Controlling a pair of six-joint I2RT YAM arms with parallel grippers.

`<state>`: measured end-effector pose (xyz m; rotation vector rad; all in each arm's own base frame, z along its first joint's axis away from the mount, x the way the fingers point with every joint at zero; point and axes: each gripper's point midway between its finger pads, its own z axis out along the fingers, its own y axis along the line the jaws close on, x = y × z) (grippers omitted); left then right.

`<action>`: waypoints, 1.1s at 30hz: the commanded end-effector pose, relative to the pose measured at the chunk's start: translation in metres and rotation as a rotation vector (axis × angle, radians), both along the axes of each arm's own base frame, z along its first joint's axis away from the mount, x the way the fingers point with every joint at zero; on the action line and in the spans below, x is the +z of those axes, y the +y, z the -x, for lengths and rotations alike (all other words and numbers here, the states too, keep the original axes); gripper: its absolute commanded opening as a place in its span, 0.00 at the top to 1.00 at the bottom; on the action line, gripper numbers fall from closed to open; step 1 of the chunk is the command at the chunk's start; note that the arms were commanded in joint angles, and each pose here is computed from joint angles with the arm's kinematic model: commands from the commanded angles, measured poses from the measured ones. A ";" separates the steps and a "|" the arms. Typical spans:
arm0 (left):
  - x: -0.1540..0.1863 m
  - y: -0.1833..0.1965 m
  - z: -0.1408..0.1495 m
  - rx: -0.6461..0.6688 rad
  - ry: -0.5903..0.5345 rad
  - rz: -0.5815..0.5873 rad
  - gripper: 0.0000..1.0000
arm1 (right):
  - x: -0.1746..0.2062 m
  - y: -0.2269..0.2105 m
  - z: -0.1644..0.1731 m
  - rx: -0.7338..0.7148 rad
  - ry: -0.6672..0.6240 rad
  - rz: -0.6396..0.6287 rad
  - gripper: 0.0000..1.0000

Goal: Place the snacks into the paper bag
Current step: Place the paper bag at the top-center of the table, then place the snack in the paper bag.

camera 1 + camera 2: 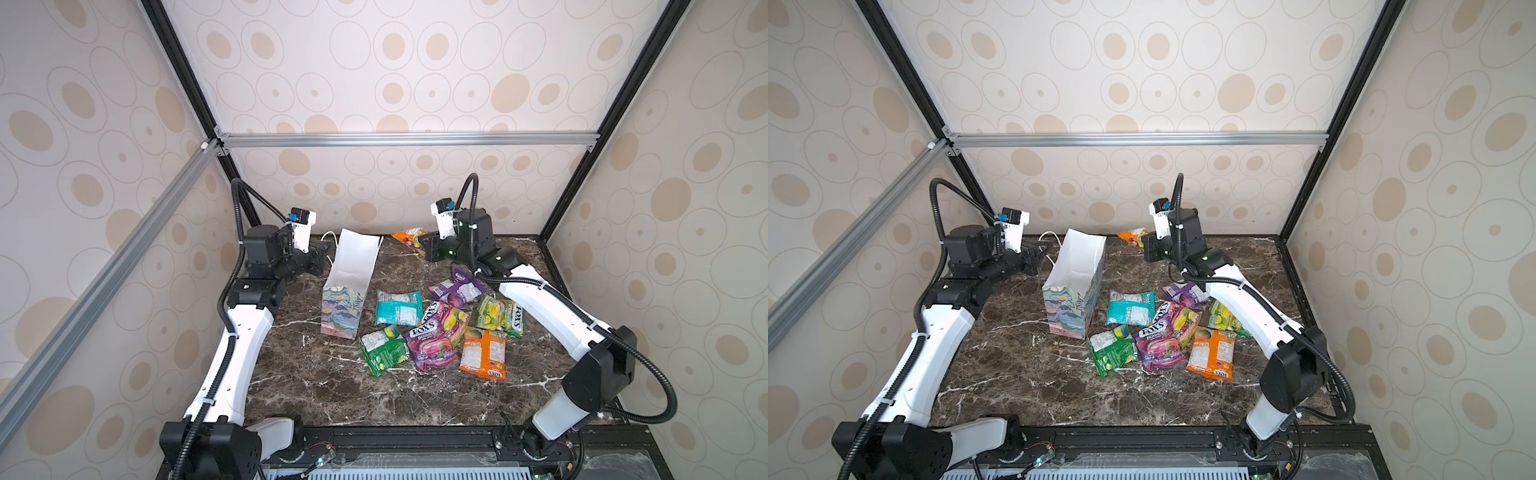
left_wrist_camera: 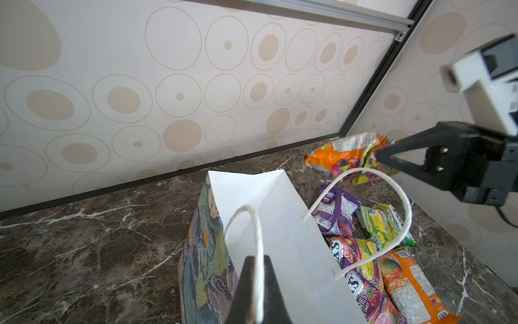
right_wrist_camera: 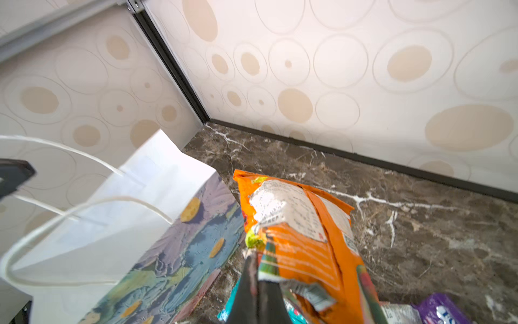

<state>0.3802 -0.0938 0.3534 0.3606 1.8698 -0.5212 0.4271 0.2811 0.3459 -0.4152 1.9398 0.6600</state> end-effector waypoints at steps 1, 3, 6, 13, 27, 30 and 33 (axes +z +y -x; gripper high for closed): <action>0.014 0.002 0.000 0.003 -0.027 0.009 1.00 | 0.032 0.005 0.008 0.070 -0.068 -0.003 1.00; 0.015 0.002 0.000 0.004 -0.029 0.008 1.00 | 0.049 0.013 0.011 0.115 -0.099 -0.035 1.00; 0.015 0.002 0.000 0.005 -0.030 0.009 1.00 | 0.074 0.023 0.017 0.170 -0.153 -0.077 1.00; 0.013 0.002 -0.001 0.003 -0.024 0.007 1.00 | 0.125 0.044 0.030 0.251 -0.253 -0.145 1.00; 0.009 0.004 -0.002 0.017 -0.016 -0.003 1.00 | 0.157 0.119 0.070 0.527 -0.281 -0.193 1.00; 0.009 0.004 -0.002 0.017 -0.016 -0.003 1.00 | 0.160 0.132 0.071 0.562 -0.281 -0.211 1.00; 0.009 0.004 -0.001 0.016 -0.016 -0.007 1.00 | 0.149 0.146 0.067 0.582 -0.247 -0.207 1.00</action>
